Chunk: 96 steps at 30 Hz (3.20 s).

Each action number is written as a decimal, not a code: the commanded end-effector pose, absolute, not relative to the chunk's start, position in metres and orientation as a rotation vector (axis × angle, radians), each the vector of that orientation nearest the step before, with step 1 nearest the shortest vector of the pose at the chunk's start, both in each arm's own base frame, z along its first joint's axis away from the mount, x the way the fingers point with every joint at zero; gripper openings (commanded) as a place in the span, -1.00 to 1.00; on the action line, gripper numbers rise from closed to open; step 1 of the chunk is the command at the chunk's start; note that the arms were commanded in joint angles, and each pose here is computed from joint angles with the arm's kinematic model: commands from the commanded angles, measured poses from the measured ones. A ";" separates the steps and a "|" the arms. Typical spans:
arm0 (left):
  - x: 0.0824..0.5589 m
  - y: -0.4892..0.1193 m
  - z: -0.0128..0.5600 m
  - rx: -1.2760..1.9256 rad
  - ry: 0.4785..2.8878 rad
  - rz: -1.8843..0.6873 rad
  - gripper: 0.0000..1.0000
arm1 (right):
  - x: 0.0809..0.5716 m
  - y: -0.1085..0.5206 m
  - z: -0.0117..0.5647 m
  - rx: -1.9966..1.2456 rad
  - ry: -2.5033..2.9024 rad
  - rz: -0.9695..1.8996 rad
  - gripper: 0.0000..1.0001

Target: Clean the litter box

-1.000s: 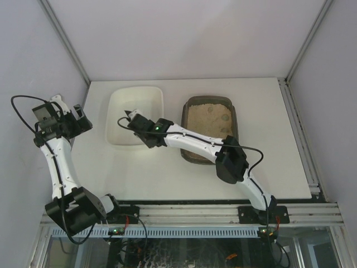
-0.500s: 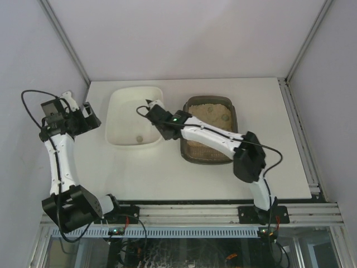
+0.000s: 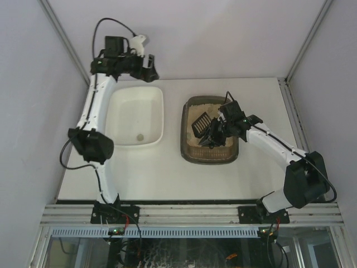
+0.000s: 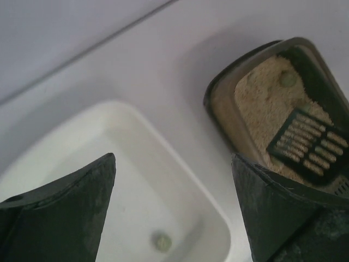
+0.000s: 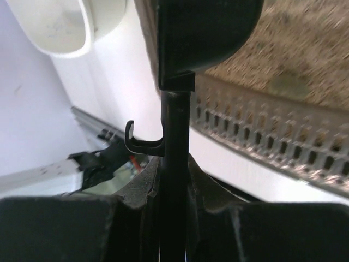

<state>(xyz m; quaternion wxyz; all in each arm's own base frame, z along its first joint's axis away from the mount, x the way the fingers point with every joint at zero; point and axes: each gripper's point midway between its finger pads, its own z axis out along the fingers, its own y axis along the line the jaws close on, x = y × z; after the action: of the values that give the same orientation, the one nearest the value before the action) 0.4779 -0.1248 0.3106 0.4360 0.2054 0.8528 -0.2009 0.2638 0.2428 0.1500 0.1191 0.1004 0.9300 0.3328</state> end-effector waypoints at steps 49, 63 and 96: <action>0.512 -0.375 0.161 0.471 2.004 -1.306 1.00 | 0.392 0.210 0.117 0.896 2.699 1.025 -1.00; 0.503 -0.376 0.158 0.476 2.021 -1.325 1.00 | 0.412 0.230 0.091 0.901 2.569 1.334 -1.00; 0.492 -0.378 0.152 0.502 2.031 -1.365 0.99 | 0.362 0.215 0.113 1.094 2.668 1.129 -1.00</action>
<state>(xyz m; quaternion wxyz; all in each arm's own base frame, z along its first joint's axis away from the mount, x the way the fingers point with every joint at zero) 0.5170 -0.3684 0.1469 0.3534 0.1750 0.7767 -0.4912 0.3512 0.2219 0.1133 0.0124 0.3442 0.8546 0.3885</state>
